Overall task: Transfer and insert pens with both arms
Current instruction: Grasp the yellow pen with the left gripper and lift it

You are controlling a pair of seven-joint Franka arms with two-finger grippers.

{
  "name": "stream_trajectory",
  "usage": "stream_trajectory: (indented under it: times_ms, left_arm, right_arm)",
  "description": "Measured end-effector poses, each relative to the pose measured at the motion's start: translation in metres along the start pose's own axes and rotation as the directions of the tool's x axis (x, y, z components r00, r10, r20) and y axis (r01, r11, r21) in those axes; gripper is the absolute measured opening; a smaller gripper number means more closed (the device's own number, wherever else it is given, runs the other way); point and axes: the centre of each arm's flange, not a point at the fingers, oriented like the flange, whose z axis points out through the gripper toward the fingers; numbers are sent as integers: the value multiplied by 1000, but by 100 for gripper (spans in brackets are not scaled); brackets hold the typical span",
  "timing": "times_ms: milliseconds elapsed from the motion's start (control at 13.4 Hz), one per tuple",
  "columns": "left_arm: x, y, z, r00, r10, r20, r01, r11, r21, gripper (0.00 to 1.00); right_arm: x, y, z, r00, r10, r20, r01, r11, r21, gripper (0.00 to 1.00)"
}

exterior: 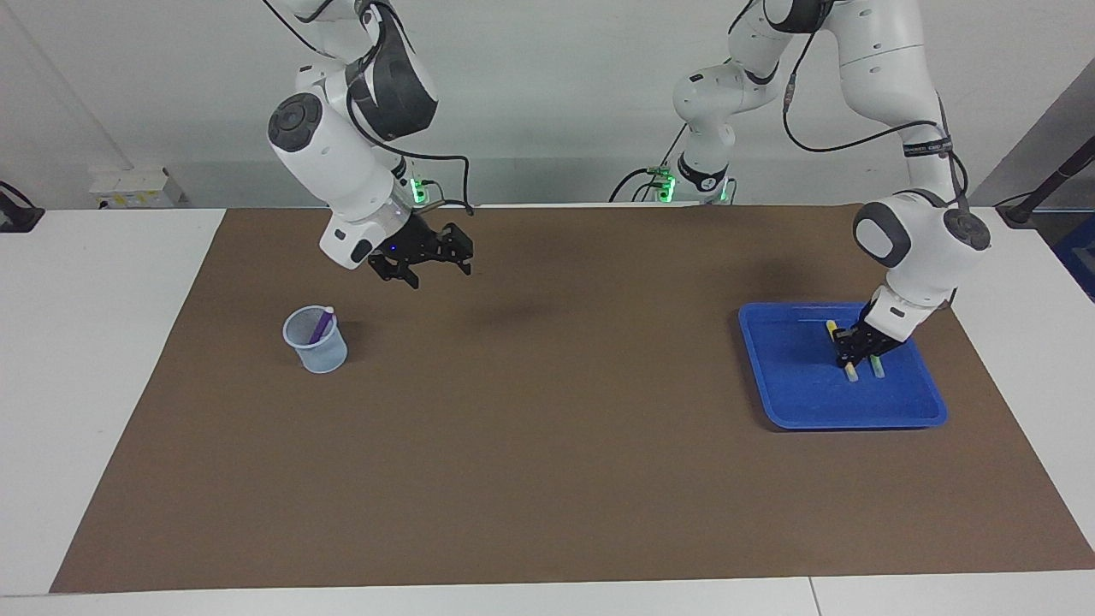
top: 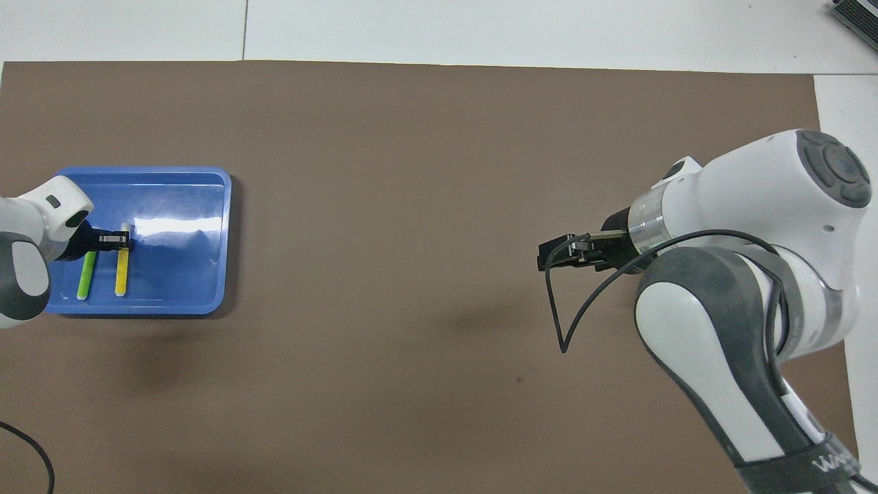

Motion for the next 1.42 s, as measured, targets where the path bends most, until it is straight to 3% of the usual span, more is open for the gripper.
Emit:
stream_trajectory:
  times_ms: [149,374,598,822,1046,1270,1419]
  left_arm:
    - [-1,1,0,1000,1,11,0,1000,-4,17]
    - [1,6,-8,995,-36,91,39,999,-30,17]
    - [18,17,-48,968,-182,170,190,981,-30,17]
    - [36,57,-103,914,-362,183,367,930,7,17]
    - [36,106,-146,814,-554,172,562,827,5,17]
    - [29,136,-189,658,-727,195,748,662,-55,17]
    - [22,147,-213,546,-798,256,836,538,-105,17]
  right_arm:
    - [0,0,0,1000,6,0,-6,1000,0,100]
    - [0,0,0,1000,7,0,-7,1000,0,100]
    - [0,0,0,1000,7,-1,-7,1000,0,100]
    - [0,0,0,1000,7,-1,-7,1000,0,100]
    - [0,-1,0,1000,15,1,-15,1000,17,100]
    - [1,-8,-4,996,93,9,-93,989,111,100]
    - [5,-17,-11,988,153,-18,-147,971,188,100]
